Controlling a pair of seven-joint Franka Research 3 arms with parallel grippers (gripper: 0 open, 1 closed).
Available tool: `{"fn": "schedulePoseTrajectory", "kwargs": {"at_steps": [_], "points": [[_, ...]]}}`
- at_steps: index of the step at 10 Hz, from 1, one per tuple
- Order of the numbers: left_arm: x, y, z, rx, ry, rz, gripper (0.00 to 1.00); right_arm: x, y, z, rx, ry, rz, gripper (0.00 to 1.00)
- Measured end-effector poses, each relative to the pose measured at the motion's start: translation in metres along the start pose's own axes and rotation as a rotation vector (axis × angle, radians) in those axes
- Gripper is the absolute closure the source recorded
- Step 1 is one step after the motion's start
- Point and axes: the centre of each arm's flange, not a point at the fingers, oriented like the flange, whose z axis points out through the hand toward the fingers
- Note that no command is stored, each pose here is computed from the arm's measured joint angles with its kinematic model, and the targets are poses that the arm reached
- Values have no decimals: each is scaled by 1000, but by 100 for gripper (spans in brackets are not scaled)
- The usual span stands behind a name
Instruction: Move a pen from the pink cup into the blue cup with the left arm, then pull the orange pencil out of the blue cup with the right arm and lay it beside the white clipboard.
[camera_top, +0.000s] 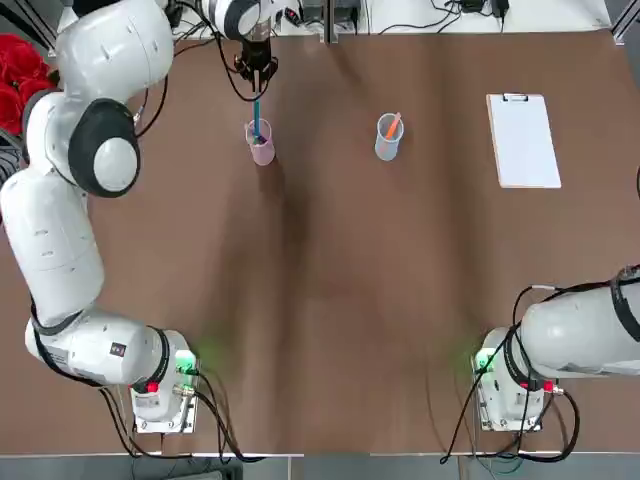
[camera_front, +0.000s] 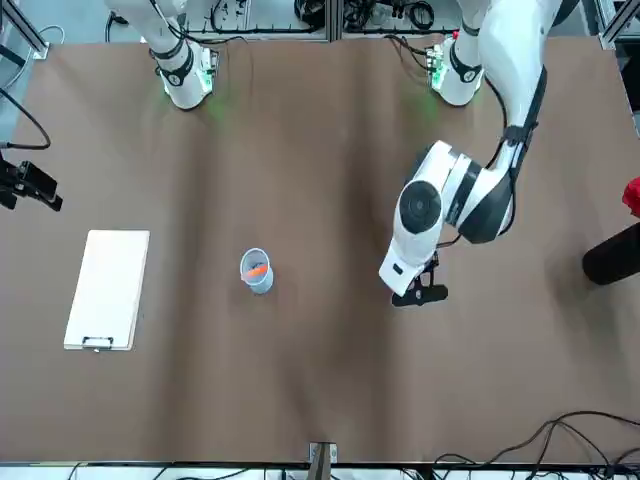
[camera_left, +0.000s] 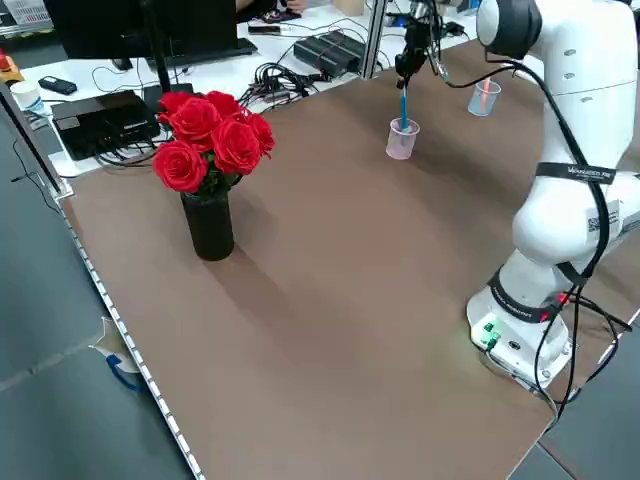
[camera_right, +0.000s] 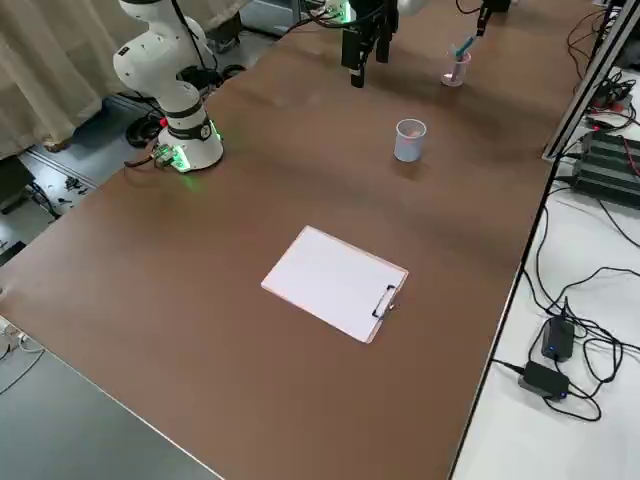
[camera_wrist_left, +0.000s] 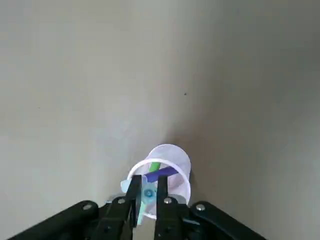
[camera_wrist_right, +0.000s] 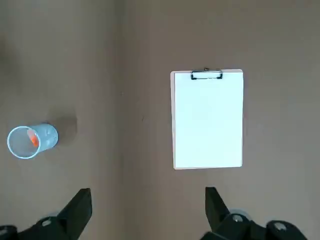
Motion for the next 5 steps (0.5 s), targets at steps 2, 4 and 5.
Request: {"fn": "schedulePoseTrajectory", "kwargs": {"at_steps": [2, 4, 5], "points": [[-12, 11, -30, -29, 32, -21, 84, 0, 0, 0, -1, 0, 0, 0], [-28, 30, -60, -62, 69, -56, 84, 0, 0, 0, -1, 0, 0, 0], [-39, 46, -82, -89, 96, -70, 84, 0, 0, 0, -1, 0, 0, 0]]}}
